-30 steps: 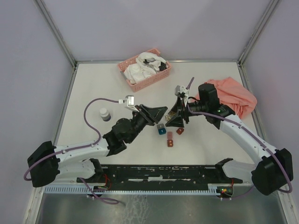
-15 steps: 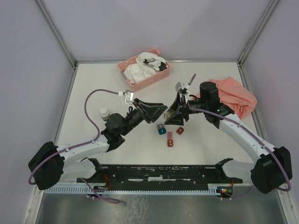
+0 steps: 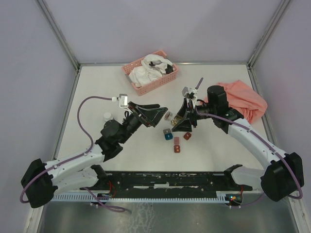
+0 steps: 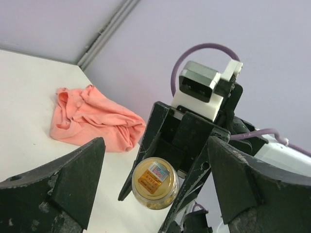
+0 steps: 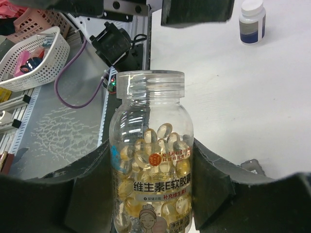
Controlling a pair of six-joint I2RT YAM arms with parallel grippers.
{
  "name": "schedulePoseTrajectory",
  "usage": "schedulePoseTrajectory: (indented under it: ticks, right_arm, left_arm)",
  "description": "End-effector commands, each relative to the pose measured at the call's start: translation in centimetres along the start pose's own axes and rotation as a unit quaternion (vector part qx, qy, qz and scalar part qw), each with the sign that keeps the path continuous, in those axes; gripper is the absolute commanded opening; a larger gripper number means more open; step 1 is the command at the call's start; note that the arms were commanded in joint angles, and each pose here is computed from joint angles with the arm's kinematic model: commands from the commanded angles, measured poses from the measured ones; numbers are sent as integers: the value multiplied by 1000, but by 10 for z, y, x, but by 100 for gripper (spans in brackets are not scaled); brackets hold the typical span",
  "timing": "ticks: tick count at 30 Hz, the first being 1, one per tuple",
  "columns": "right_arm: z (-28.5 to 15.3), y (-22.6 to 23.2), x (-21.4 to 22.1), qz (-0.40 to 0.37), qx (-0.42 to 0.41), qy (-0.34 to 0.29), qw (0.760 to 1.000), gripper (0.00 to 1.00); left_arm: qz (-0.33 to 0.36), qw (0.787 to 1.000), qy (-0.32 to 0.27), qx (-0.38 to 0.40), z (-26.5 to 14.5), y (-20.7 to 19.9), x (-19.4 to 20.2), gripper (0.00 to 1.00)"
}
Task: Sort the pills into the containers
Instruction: Screw the lid of the pill bottle onto the pill bottle.
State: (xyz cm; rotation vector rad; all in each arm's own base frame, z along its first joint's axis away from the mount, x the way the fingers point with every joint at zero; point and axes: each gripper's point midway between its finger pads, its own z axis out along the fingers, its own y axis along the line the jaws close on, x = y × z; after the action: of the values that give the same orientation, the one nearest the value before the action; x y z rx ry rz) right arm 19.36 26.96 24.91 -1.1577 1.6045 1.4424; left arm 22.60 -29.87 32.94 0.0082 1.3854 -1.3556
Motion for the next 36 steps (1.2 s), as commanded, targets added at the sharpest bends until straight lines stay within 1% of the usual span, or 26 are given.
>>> schedulePoseTrajectory:
  ticks: [1, 4, 9, 13, 16, 20, 23, 25, 28, 31, 33, 36]
  right_arm:
    - [-3, 9, -10, -38, -12, -7, 999, 2]
    - [-3, 8, -9, -39, -10, -6, 999, 2]
    - [-3, 6, -8, -39, -7, -4, 999, 2]
    - [-3, 5, -8, -38, -5, -3, 999, 2]
    - [-3, 5, -7, -39, -4, -2, 999, 2]
    - [-3, 4, -7, -38, -1, -1, 999, 2]
    - [-3, 2, -7, -37, 3, -1, 999, 2]
    - [-4, 2, -7, -37, 5, 0, 999, 2]
    - [-3, 2, -6, -37, 6, 0, 999, 2]
    - [-3, 1, -6, -37, 6, 0, 999, 2]
    - [-3, 2, -7, -37, 7, 0, 999, 2]
    - [-3, 2, -6, -35, 5, 0, 999, 2]
  left_arm:
    - [-6, 998, -13, -65, -11, 22, -7, 92]
    - [-19, 998, 4, -60, -11, 19, 0, 90]
    - [-40, 998, 34, -33, -4, 0, 13, 82]
    - [-45, 997, 46, -29, 2, -10, 23, 78]
    - [-48, 997, 47, -43, 5, -11, 28, 76]
    - [-51, 996, 45, -56, 6, -12, 32, 68]
    - [-52, 995, 45, -72, 6, -10, 34, 65]
    - [-53, 994, 45, -81, 6, -8, 36, 64]
    - [-55, 994, 45, -83, 6, -9, 38, 55]
    - [-56, 994, 45, -83, 7, -10, 38, 49]
    - [-53, 994, 47, -83, 7, -10, 39, 48]
    - [-45, 995, 50, -77, 8, -11, 40, 34]
